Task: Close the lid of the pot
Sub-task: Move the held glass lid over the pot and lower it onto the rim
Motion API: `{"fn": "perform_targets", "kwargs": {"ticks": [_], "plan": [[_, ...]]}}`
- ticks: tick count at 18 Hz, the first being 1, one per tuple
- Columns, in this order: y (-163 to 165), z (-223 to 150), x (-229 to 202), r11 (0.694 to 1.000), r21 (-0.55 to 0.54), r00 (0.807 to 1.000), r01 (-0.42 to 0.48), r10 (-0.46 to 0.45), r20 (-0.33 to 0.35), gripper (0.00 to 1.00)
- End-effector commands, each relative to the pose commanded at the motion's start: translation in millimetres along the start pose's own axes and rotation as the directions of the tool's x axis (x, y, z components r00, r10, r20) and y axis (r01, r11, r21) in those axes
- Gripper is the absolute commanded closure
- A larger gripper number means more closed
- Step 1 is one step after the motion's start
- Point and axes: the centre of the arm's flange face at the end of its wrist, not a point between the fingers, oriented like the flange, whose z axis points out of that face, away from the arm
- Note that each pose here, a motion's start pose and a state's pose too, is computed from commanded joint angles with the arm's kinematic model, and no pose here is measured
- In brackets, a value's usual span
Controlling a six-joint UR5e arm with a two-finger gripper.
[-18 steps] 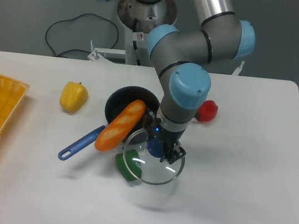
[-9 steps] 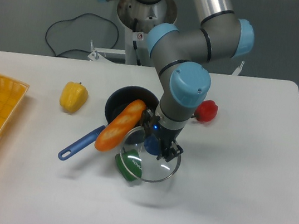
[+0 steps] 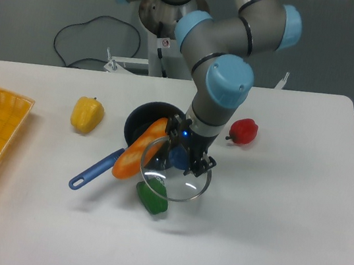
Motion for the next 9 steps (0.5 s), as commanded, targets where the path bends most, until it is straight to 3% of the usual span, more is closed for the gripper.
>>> {"fn": "perform_targets", "kwargs": {"ticks": [9], "plan": [[2, -14, 36, 0.999, 0.042, 1.0, -0.002, 0.002, 0.002, 0.44]]}}
